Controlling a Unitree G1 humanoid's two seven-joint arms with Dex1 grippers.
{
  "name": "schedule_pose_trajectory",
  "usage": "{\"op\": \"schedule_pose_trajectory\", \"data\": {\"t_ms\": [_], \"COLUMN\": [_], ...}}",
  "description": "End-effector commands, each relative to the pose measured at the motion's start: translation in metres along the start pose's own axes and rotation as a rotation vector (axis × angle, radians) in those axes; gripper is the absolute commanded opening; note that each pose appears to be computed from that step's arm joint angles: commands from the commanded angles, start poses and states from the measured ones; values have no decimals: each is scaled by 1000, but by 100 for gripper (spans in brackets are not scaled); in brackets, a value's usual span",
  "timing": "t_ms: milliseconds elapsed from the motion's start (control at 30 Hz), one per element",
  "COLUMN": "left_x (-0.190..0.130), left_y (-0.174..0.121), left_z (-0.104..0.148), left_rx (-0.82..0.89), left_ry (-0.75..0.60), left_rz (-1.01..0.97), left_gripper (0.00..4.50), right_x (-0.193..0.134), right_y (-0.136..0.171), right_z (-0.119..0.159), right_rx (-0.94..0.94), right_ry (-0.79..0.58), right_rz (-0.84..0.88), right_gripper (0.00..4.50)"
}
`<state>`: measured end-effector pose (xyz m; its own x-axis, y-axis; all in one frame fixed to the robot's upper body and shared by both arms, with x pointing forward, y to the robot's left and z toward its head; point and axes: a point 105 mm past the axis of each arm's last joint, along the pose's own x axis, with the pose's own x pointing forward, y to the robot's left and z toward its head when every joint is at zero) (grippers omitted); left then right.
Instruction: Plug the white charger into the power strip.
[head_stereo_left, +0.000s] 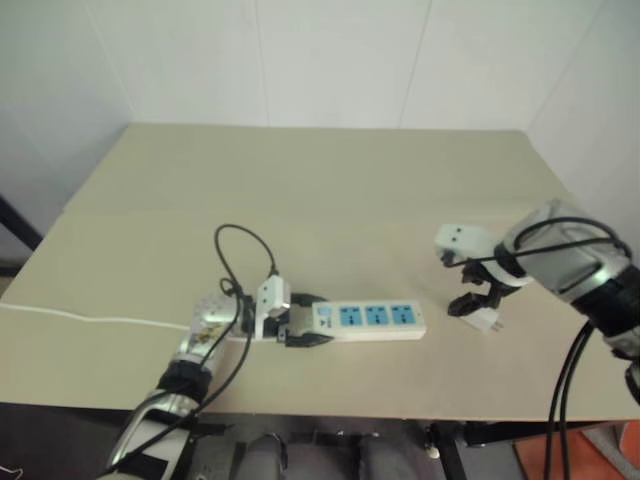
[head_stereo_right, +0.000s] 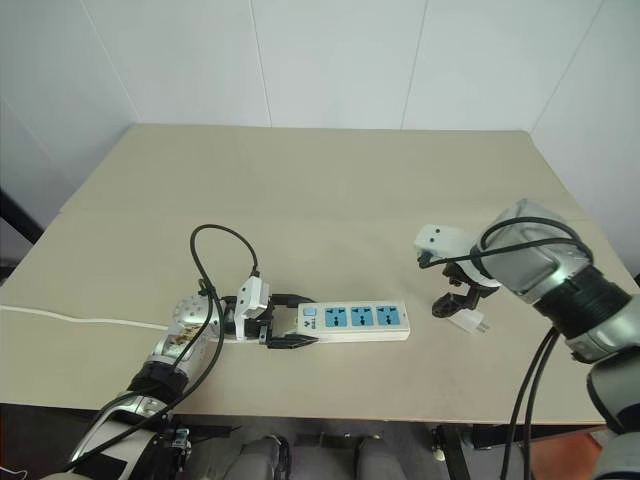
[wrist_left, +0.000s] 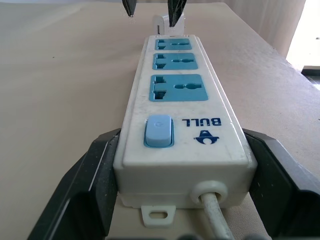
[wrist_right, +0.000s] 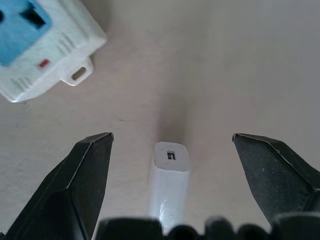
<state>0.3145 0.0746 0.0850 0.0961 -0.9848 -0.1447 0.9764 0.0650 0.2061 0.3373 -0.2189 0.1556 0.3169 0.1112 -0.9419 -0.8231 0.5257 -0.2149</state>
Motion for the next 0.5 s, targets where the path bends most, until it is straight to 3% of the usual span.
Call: {"op": "schedule_pose_trajectory", "data": {"t_ms": [33,500], "left_x": [-1,2], "left_y": [-7,-7], "left_z": [-4,-4], "left_rx": [7,-1], "left_ry": [24,21], "left_rz": [-25,-32], "left_gripper": [326,326], "right_x": [-7,8], "right_y": [-8,5], "right_z": [-3,-14], "right_rx": [37,120], "right_ry": [20,53], "right_rz": [-51,-20], "right_gripper": [450,450]}}
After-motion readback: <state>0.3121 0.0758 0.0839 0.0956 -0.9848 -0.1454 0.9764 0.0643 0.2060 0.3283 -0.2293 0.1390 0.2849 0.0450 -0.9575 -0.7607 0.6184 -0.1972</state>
